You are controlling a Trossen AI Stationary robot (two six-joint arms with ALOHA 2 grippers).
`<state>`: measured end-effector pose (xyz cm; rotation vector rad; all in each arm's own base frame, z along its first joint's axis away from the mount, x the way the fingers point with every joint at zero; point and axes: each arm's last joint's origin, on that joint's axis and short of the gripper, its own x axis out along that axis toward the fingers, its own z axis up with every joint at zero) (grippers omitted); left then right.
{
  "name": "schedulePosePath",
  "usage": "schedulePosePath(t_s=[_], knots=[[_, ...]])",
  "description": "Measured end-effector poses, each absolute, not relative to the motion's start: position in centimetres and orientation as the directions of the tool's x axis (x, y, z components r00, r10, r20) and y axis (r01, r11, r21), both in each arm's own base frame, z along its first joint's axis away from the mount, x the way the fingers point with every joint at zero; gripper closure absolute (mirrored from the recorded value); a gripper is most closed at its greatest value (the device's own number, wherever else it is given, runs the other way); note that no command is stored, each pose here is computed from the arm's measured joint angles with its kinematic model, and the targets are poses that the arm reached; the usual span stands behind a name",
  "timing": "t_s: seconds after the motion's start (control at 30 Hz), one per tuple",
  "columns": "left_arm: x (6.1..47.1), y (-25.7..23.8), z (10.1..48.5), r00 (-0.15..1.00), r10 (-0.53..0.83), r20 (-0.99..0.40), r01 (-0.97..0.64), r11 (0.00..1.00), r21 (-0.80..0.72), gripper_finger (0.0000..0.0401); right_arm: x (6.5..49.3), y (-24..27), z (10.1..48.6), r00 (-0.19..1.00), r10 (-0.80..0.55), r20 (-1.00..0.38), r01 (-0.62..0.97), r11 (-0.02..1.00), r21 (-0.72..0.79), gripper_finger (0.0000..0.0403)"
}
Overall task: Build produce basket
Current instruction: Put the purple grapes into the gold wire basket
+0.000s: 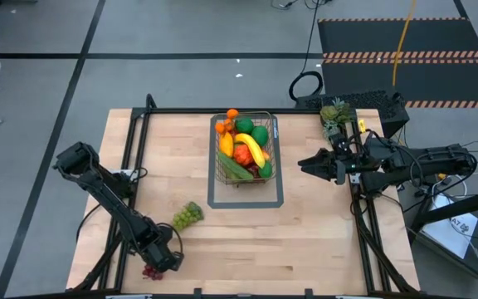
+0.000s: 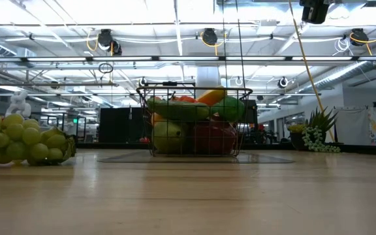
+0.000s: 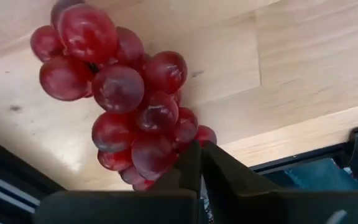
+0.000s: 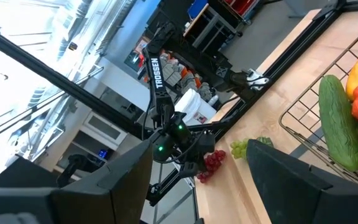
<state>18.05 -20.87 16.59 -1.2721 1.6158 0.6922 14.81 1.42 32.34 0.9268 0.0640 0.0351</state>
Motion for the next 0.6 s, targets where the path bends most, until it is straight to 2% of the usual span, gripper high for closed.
schedulePosePath(t_s=[0.2, 0.37, 0.6], knots=[[18.8, -21.0, 16.8, 0.021, -0.458, -0.889, -0.94, 0.293, -0.173, 0.0393, 14.8, 1.4, 32.3, 0.998, 0.058, -0.04, -0.003, 0.602, 0.798, 0.0149], [20.4, -21.1, 18.4, 0.085, -0.487, -0.869, -0.923, 0.29, -0.253, 0.0396, 14.8, 1.4, 32.3, 0.998, 0.056, -0.04, -0.002, 0.606, 0.795, 0.0149], [23.3, -20.4, 22.8, 0.243, -0.396, -0.886, -0.881, 0.293, -0.372, 0.0397, 14.8, 1.4, 32.3, 0.998, 0.054, -0.041, -0.002, 0.627, 0.779, 0.0149]])
